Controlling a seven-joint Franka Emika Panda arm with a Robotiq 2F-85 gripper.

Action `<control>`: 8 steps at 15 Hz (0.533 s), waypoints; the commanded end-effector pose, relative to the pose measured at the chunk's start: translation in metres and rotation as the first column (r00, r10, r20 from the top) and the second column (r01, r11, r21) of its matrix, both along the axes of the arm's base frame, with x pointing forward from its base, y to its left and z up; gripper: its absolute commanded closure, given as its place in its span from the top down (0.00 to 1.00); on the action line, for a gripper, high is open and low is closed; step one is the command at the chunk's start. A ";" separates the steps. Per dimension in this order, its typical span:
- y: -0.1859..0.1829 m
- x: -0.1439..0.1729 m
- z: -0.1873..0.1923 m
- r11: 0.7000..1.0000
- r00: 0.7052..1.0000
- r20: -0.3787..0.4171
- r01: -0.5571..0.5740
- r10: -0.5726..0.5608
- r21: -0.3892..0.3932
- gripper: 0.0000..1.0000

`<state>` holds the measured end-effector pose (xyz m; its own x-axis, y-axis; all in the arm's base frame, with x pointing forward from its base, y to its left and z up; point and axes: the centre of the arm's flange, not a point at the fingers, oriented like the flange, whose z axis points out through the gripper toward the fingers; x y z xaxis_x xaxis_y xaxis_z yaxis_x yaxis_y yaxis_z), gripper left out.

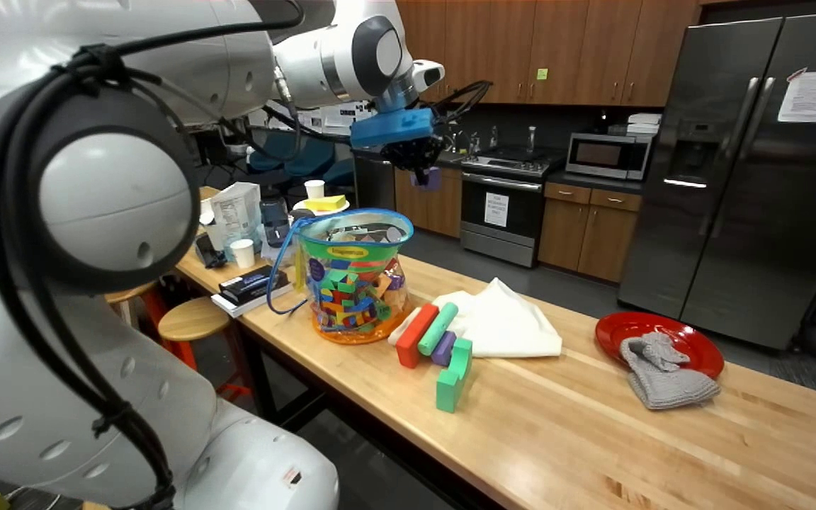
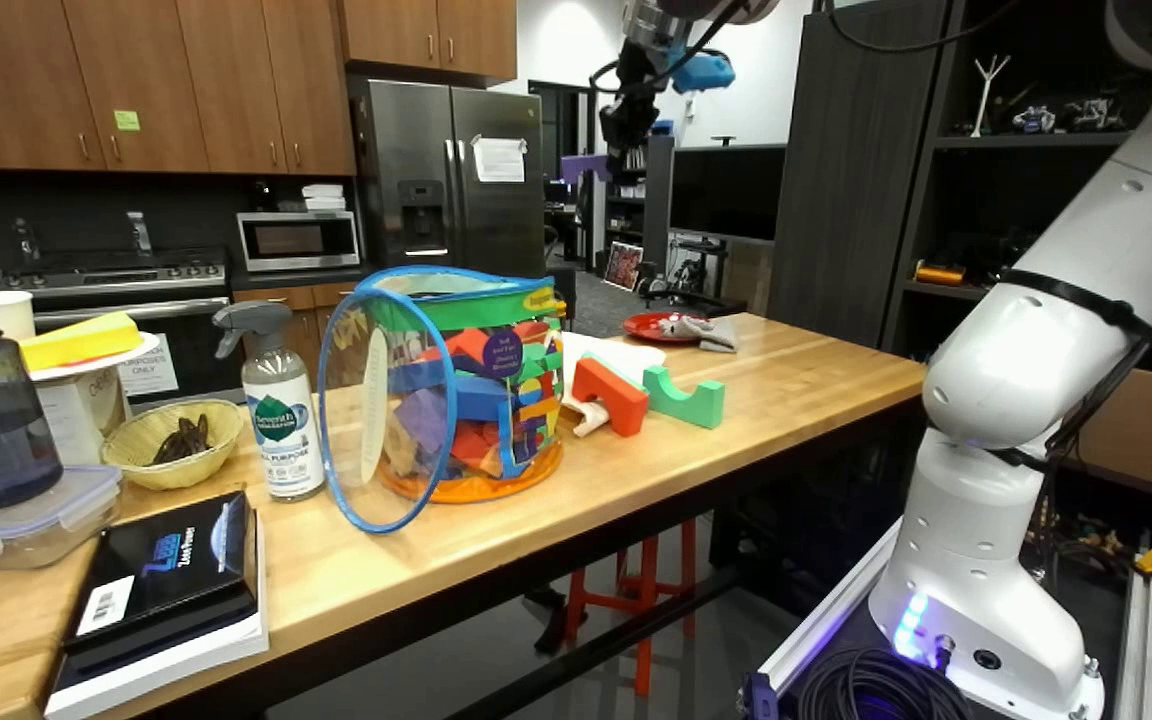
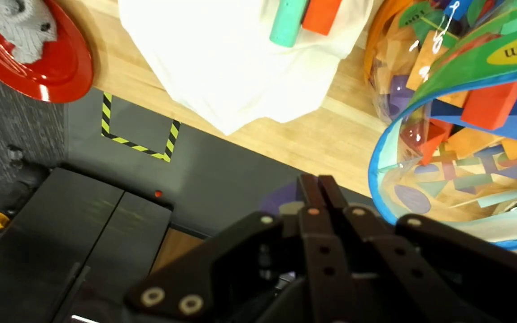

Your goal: Remove one purple block from the clear bag and put it on the counter.

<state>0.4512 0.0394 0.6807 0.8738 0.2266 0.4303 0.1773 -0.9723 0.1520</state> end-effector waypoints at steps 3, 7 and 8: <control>-0.038 -0.049 -0.021 0.997 0.996 0.022 0.082 -0.082 0.008 0.01; -0.048 -0.061 -0.047 0.996 0.996 0.018 0.083 -0.084 0.026 0.01; -0.048 -0.062 -0.058 0.996 0.997 0.013 0.080 -0.080 0.031 0.01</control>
